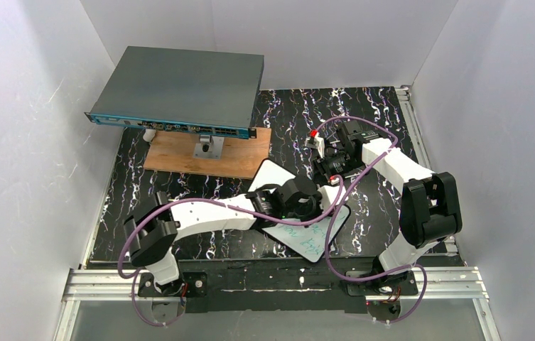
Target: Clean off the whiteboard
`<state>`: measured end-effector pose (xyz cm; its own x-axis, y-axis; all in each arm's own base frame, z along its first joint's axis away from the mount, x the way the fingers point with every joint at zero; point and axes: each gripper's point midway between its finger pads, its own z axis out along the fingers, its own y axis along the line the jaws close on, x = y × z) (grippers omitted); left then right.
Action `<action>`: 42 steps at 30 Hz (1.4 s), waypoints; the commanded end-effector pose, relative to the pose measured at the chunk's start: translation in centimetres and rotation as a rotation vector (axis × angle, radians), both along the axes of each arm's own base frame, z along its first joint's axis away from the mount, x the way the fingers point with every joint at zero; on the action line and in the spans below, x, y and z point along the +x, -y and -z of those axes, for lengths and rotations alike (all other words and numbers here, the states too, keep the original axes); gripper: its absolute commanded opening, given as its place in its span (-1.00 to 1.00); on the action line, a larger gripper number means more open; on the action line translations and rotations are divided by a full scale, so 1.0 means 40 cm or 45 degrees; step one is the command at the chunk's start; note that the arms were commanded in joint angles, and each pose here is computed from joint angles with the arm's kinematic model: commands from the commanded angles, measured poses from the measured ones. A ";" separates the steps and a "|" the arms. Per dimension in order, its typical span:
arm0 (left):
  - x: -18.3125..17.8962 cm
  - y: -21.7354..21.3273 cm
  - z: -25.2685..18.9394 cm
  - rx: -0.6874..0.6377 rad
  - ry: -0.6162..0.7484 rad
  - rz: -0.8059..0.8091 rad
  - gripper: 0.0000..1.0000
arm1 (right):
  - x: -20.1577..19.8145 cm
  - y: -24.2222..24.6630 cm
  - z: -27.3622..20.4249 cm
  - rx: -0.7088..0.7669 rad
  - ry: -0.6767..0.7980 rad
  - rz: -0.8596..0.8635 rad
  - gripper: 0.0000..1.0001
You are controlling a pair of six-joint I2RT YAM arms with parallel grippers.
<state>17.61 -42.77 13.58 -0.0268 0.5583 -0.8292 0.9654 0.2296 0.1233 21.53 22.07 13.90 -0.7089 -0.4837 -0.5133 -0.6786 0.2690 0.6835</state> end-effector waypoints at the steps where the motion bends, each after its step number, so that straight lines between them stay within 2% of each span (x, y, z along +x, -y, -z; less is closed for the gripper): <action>1: 0.038 0.070 -0.052 -0.148 -0.048 -0.158 -1.00 | 0.003 -0.016 -0.024 0.086 0.079 -0.051 -0.97; 3: 0.087 0.049 -0.038 -0.156 -0.072 -0.395 -1.00 | 0.003 -0.016 -0.025 0.087 0.082 -0.052 -0.97; 6: 0.121 0.001 -0.011 -0.142 -0.074 -0.609 -1.00 | 0.002 -0.016 -0.027 0.090 0.086 -0.053 -0.97; 11: 0.136 -0.097 0.032 -0.098 -0.041 -0.796 -1.00 | 0.002 -0.016 -0.028 0.092 0.083 -0.053 -0.97; 17: 0.136 -0.178 0.056 -0.040 0.012 -0.911 -1.00 | 0.002 -0.016 -0.026 0.088 0.084 -0.053 -0.97; 21: 0.125 -0.161 0.044 -0.056 0.032 -0.883 -1.00 | 0.003 -0.015 -0.025 0.085 0.087 -0.052 -0.97; 27: 0.057 -0.012 -0.016 -0.231 -0.079 -0.651 -1.00 | 0.003 -0.015 -0.023 0.083 0.082 -0.052 -0.97; 32: 0.030 0.073 -0.028 -0.300 -0.142 -0.579 -1.00 | 0.003 -0.016 -0.025 0.087 0.081 -0.051 -0.97; 37: 0.038 0.104 -0.047 -0.310 -0.126 -0.568 -1.00 | 0.002 -0.016 -0.026 0.089 0.081 -0.052 -0.97; 42: 0.057 0.075 -0.025 -0.234 -0.073 -0.627 -1.00 | 0.002 -0.016 -0.027 0.089 0.086 -0.052 -0.97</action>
